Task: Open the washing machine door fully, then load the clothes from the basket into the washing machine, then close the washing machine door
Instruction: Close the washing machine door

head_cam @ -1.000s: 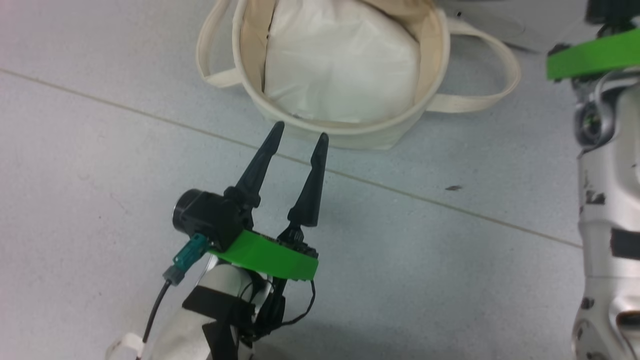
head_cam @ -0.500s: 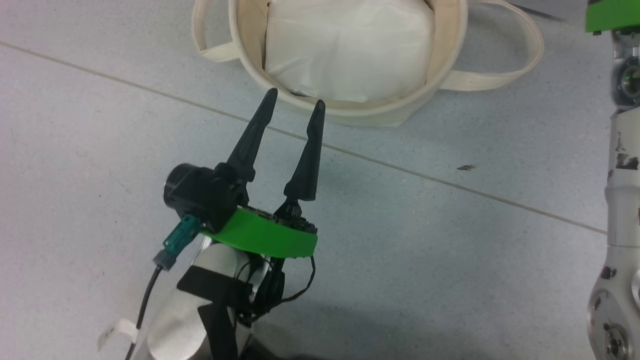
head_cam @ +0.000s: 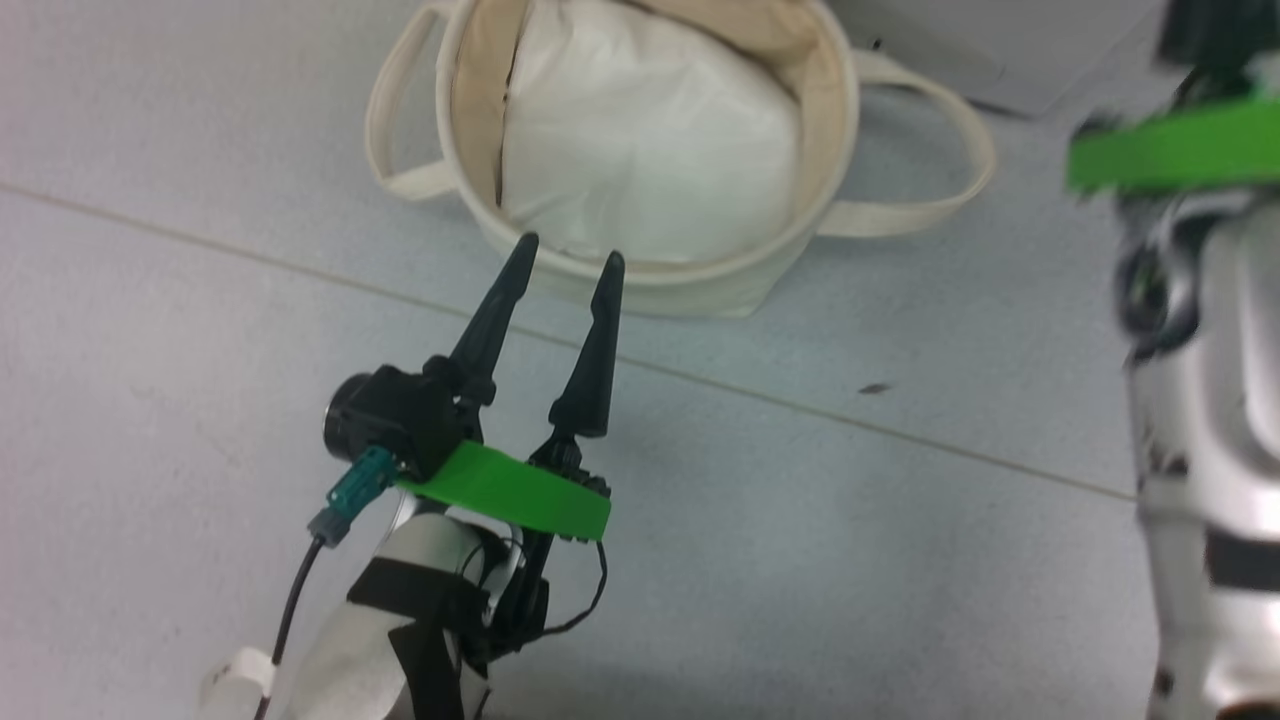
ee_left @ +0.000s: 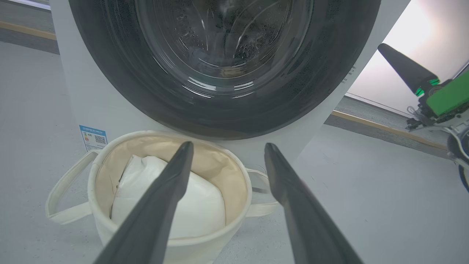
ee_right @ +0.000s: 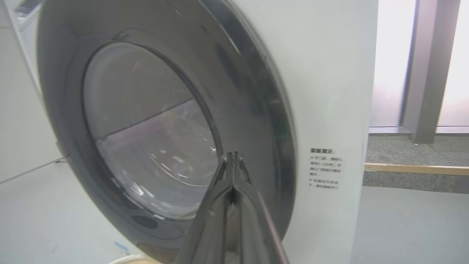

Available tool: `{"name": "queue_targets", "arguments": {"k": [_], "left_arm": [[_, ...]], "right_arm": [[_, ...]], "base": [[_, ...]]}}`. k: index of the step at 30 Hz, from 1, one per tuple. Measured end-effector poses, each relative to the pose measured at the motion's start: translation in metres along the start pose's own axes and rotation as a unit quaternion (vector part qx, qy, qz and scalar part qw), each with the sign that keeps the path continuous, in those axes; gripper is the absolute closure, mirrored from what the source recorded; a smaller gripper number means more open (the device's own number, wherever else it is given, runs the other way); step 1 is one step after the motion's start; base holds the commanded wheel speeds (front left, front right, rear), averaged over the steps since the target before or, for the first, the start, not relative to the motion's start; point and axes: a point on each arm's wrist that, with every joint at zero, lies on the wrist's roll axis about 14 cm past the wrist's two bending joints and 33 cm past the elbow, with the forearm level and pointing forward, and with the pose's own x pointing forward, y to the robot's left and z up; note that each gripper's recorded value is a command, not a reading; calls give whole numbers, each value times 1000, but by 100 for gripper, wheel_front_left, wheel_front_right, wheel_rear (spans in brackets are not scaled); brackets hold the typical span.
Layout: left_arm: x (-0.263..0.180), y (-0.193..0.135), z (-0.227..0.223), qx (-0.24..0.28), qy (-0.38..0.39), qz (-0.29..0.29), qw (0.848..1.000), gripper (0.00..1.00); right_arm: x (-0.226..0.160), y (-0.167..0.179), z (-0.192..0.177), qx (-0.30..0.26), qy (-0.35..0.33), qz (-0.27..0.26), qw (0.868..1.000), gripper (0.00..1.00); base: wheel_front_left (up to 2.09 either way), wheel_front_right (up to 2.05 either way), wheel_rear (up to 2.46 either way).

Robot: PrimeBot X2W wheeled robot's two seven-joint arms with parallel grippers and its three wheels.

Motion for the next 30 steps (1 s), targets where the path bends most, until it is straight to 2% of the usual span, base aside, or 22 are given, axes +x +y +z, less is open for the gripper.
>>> {"name": "queue_targets", "arguments": {"k": [4, 11, 19, 24, 30], "left_arm": [[-11, -11, 10, -5, -7, -14, 1000, 0], [-38, -25, 27, -20, -21, -26, 999, 0], [-67, -48, 25, -27, -13, -53, 998, 0], [-73, -65, 34, -24, -25, -78, 996, 0], [-78, -77, 38, -20, -29, -95, 995, 0]], "right_arm": [[-46, 9, 8, 10, 18, 4, 1000, 100], [-118, 10, 47, 32, 16, -16, 999, 100], [-204, -22, 82, 32, 10, -106, 994, 100], [-237, -29, 93, 28, 9, -136, 990, 100], [-251, -32, 105, 17, -2, -147, 989, 100]], "base": [[0, 0, 0], [0, 0, 0], [0, 0, 0], [0, 0, 0], [0, 0, 0]]}}
